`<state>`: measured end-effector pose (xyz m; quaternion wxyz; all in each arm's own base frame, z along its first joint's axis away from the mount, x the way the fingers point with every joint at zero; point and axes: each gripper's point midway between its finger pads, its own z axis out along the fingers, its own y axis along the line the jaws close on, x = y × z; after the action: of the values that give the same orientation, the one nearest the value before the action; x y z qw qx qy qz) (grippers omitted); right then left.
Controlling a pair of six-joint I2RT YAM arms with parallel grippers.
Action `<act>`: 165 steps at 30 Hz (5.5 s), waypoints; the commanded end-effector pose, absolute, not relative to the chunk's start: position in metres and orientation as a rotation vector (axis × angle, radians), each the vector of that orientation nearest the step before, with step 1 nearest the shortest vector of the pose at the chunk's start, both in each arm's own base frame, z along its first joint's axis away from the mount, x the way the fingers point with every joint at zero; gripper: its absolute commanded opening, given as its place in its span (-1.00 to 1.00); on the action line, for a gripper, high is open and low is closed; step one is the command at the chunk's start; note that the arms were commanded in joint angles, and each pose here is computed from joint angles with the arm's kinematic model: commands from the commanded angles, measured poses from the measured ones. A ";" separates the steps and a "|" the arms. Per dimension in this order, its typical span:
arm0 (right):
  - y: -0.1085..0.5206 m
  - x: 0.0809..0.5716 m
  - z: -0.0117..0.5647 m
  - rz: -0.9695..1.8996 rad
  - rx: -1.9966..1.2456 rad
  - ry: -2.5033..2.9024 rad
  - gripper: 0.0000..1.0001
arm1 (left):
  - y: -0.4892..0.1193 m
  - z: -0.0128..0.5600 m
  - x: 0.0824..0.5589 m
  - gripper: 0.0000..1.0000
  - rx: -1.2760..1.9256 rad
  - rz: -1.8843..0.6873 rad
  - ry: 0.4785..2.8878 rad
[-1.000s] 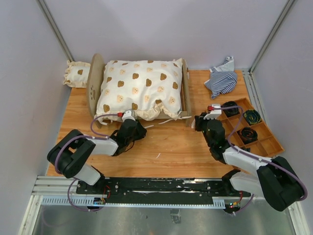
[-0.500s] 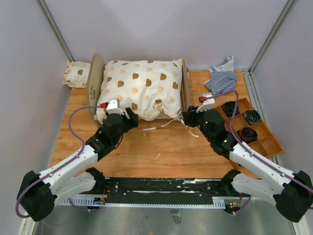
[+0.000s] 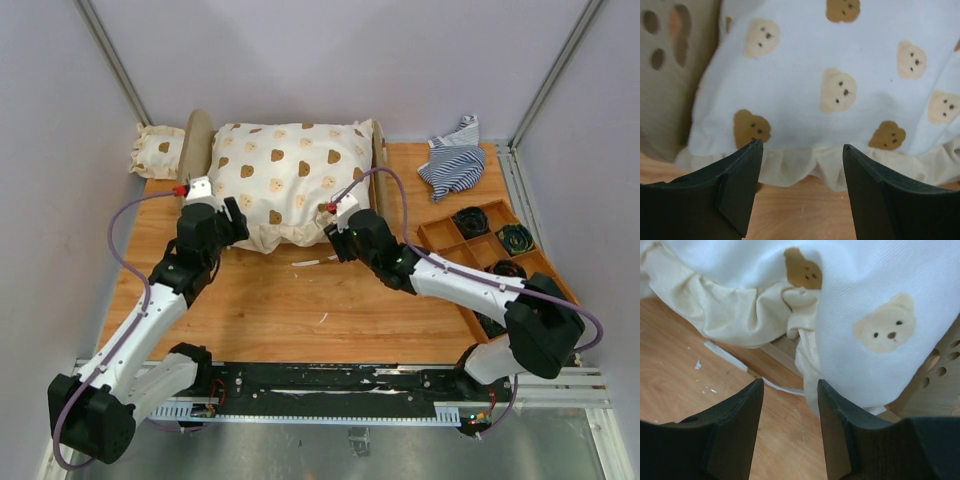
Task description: Set up the pet bed
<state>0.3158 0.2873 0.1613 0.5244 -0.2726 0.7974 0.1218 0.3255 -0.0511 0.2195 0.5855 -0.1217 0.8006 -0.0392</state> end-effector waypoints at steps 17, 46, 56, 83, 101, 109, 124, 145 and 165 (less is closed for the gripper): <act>0.259 0.305 0.184 0.124 -0.921 1.783 -0.99 | -0.183 0.172 0.297 0.49 -0.127 -0.794 1.889; 0.209 0.312 0.193 0.294 -0.689 1.849 -0.99 | -0.184 0.145 0.301 -0.99 0.022 -0.436 1.995; 0.188 0.319 0.209 0.298 -0.624 1.831 -0.99 | -0.165 0.148 0.301 -0.99 0.193 -0.383 2.092; 0.267 0.322 0.154 -0.081 -1.271 1.325 -0.05 | -0.200 0.148 0.291 0.37 0.061 -0.728 1.972; 0.243 0.337 0.152 -0.222 -1.137 1.335 -0.99 | -0.196 0.157 0.325 -0.82 -0.006 -0.638 1.904; 0.218 0.298 0.162 0.064 -1.134 1.383 -0.99 | -0.190 0.162 0.334 -0.99 0.037 -0.552 1.974; 0.176 0.293 0.129 0.140 -0.991 1.654 -0.99 | -0.188 0.132 0.306 -0.91 0.073 -0.570 2.165; 0.199 0.284 0.213 0.621 -0.305 1.841 -0.03 | 0.011 0.286 0.339 0.60 -0.298 0.222 1.840; 0.195 0.270 0.218 0.598 -0.354 1.864 -0.19 | 0.027 0.257 0.361 -0.66 -0.242 0.164 1.922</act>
<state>0.2735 0.1914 0.1983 0.5381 -0.1446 0.7953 0.2390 0.3707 0.0444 0.2347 0.5408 -0.1282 0.8231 0.1166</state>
